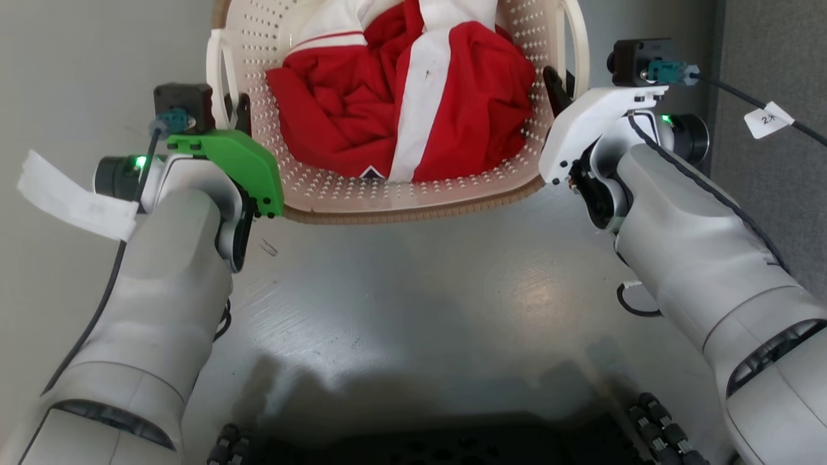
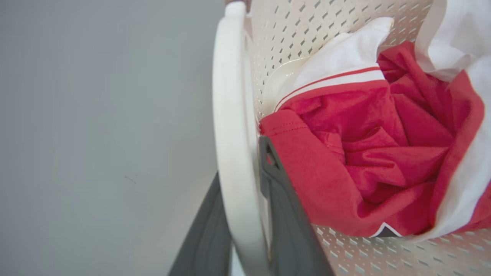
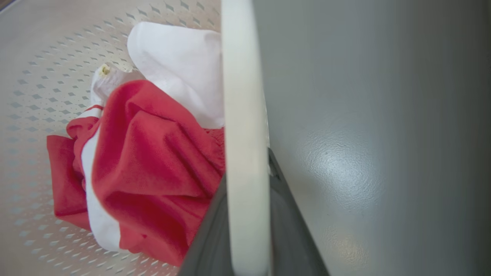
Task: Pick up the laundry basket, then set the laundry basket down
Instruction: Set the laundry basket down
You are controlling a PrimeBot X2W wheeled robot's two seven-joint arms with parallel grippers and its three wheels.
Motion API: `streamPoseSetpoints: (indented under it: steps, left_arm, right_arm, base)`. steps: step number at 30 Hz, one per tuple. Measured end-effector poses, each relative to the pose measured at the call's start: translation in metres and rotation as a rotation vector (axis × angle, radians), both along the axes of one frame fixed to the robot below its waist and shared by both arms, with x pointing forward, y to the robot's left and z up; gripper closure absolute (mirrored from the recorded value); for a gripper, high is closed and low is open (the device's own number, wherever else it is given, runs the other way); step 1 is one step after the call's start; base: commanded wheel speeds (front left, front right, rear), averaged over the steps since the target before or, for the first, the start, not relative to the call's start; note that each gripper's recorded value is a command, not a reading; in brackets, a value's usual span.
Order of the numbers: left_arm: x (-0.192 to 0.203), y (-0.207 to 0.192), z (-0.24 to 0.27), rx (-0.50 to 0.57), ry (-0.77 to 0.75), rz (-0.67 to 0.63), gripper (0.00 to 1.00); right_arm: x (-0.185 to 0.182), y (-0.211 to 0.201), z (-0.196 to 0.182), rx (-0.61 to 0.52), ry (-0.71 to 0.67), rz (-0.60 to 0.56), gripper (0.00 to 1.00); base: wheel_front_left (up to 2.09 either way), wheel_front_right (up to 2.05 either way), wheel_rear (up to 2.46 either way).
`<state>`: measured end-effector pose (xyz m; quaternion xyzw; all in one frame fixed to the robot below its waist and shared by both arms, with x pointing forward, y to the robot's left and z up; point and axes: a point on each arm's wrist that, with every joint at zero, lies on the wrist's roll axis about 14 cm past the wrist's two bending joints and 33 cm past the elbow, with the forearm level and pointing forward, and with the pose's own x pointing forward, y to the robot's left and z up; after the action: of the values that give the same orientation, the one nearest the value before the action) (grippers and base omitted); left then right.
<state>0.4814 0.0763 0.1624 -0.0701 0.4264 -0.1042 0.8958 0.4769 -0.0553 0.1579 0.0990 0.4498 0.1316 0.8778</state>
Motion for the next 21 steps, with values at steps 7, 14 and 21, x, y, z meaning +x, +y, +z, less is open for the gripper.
streamPoseSetpoints:
  steps: [7,14,21]
  left_arm:
    - [-0.003,-0.001,-0.014,0.004,0.019,-0.005,1.0]
    - [-0.011,-0.003,-0.024,0.004,0.046,-0.013,1.0]
    - [-0.014,-0.002,-0.028,0.009,0.05,-0.027,1.0]
  right_arm:
    - [-0.001,-0.002,-0.011,0.001,0.014,-0.002,1.0]
    - [-0.008,-0.004,-0.022,-0.002,0.038,-0.003,1.0]
    - [-0.011,-0.003,-0.025,0.005,0.047,-0.001,1.0]
  base:
    - [0.0,0.0,0.0]
    - [0.0,0.0,0.0]
    - [0.0,0.0,0.0]
